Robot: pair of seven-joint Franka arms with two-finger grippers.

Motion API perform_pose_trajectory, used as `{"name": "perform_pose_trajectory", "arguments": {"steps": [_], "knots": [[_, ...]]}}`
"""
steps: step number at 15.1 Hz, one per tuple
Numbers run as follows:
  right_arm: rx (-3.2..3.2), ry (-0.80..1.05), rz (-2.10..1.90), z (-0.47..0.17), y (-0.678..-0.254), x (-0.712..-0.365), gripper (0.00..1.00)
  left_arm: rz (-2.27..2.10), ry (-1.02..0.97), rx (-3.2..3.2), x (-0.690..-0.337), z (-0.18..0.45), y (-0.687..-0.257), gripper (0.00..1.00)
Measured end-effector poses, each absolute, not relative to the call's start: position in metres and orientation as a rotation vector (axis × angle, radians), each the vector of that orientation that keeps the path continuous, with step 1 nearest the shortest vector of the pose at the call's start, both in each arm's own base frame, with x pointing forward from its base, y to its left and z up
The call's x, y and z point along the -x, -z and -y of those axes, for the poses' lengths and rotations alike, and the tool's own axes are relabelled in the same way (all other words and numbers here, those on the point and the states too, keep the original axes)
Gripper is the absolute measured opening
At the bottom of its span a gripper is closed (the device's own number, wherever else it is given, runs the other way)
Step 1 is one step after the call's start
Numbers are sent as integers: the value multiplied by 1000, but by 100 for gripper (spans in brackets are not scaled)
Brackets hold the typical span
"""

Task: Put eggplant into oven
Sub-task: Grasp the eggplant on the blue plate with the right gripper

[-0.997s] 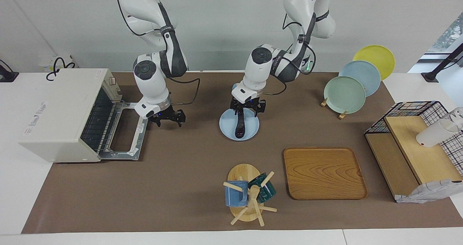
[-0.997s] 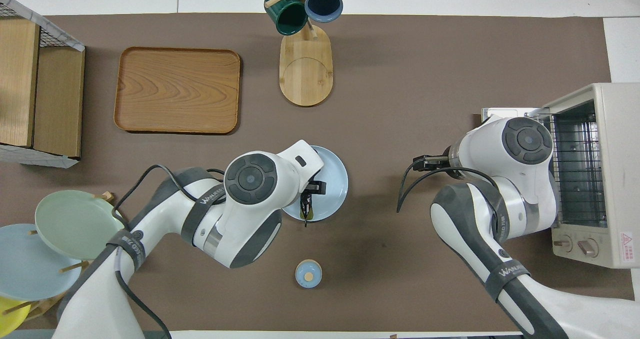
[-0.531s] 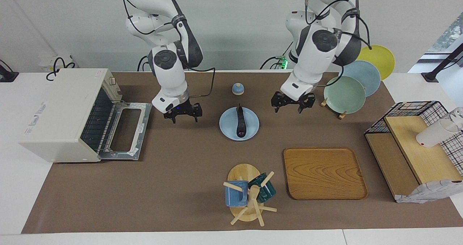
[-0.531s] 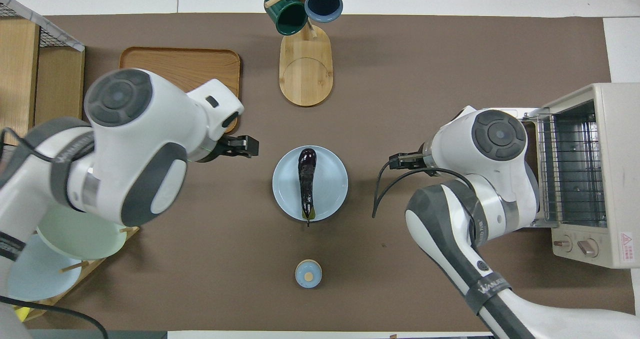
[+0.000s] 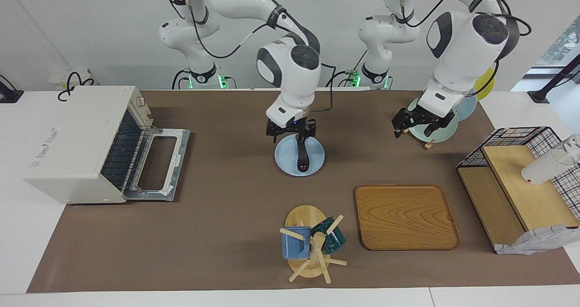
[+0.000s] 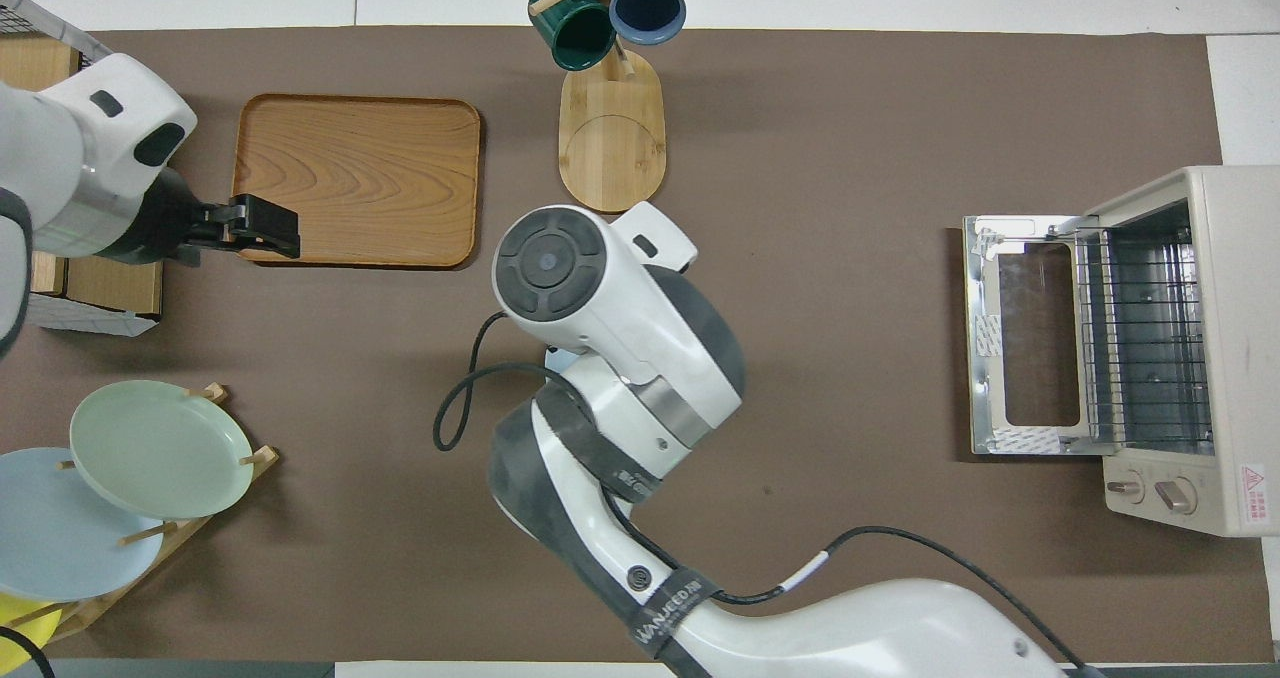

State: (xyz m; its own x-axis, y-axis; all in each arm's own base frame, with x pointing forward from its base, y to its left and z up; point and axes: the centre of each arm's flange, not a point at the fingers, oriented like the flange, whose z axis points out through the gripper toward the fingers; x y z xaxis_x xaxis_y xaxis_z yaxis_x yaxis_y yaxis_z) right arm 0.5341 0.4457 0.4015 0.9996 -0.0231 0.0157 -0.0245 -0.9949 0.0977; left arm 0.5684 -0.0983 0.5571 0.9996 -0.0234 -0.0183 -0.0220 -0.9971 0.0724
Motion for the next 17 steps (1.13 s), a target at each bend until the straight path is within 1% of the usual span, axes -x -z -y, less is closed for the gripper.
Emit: {"name": "perform_pose_trajectory", "arguments": {"steps": [2,6,8,11,12,14,15,17], "knots": [[-3071,-71,28,-476,-385,-530,100,54,77,-3084,-561,86,-575,100],[-3102,-116,8,-512,-357,-506,100,73,163,-3103,-535,85,-600,100],[-3119,-137,-2,-523,-336,-495,100,80,210,-3106,-526,86,-603,100],[-3116,-126,-29,-528,-312,-482,100,93,234,-3108,-521,93,-597,100],[-3113,-122,-30,-527,-306,-480,93,97,227,-3108,-521,95,-598,100],[-3110,-119,-30,-525,-300,-480,71,102,198,-3108,-522,98,-606,100],[-3108,-115,-30,-524,-298,-479,58,102,180,-3107,-522,99,-611,100],[-3104,-109,-31,-523,-294,-478,38,98,171,-3112,-523,97,-618,100]]}}
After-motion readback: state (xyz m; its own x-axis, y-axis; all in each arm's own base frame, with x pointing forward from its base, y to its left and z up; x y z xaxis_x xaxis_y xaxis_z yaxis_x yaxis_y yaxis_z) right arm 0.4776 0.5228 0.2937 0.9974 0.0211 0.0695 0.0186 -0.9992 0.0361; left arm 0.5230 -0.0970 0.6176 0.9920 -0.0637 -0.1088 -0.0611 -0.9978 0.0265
